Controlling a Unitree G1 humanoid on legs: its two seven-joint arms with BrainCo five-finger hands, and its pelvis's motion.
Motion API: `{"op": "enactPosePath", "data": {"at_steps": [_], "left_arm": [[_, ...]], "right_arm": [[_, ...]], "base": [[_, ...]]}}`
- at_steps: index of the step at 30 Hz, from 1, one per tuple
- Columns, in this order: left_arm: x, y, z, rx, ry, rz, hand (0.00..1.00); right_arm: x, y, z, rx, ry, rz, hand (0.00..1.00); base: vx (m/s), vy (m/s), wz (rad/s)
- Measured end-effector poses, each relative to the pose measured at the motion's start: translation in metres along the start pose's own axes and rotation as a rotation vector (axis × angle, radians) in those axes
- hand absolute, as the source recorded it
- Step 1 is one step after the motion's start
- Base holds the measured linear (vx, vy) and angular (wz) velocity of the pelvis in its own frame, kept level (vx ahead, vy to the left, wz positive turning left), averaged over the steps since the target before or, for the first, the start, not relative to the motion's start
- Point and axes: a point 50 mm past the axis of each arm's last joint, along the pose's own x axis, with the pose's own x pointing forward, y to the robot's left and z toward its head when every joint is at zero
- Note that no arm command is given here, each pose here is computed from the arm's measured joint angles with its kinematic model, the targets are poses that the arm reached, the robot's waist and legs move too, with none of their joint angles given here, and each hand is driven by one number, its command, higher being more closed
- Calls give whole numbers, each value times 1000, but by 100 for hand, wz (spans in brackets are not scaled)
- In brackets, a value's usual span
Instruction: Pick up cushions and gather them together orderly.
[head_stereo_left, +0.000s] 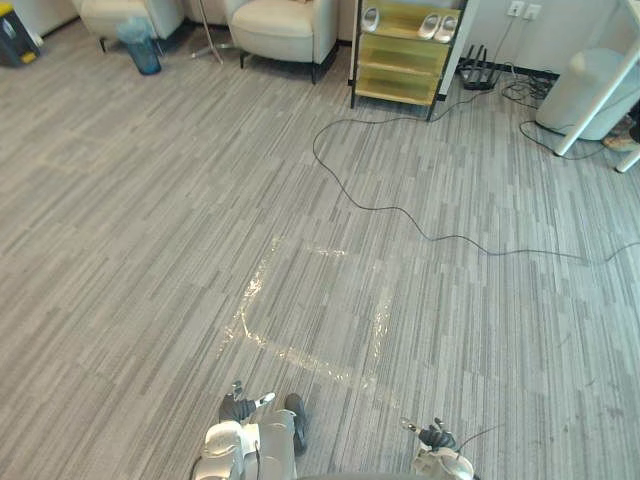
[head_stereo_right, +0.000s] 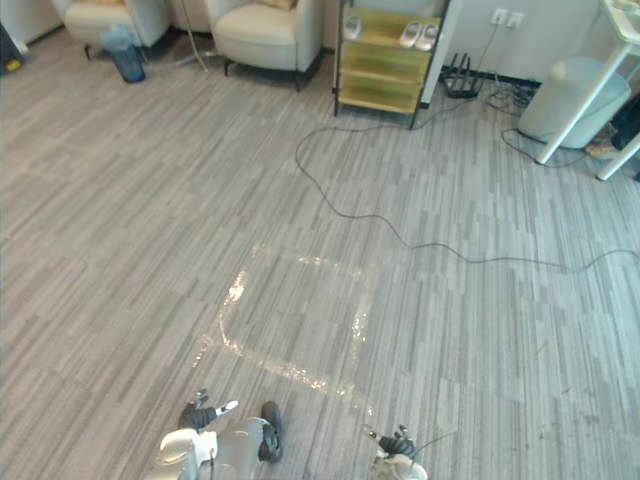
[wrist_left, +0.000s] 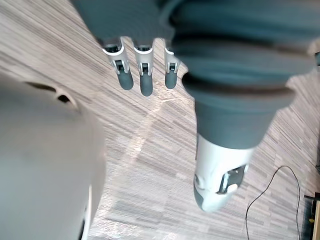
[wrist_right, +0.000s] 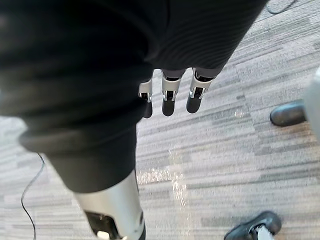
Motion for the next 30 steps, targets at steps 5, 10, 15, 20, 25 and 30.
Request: {"op": "enactPosePath", "data": {"at_steps": [5, 10, 15, 20, 25, 30], "left_arm": [[-2, -5, -11, 21, 54, -18, 0], [-4, -17, -12, -9, 62, -40, 0], [-8, -32, -23, -58, 108, -62, 0], [-6, -35, -14, -84, 76, -67, 0], [-4, -34, 0, -80, 5, -66, 0], [-4, -35, 0, -76, -1, -70, 0]], "right_arm": [[2, -7, 11, -11, -46, -6, 0], [2, -13, 17, -6, -71, -20, 0], [5, -28, 22, -19, -73, -58, 0], [4, -31, 19, -48, -65, -58, 0], [5, -13, 21, -48, -68, -14, 0], [5, -13, 18, -53, -58, -19, 0]], "base": [[502, 84, 34], [522, -119, 36], [567, -209, 22], [505, -218, 27], [386, -33, -45], [392, 202, -71]]}}
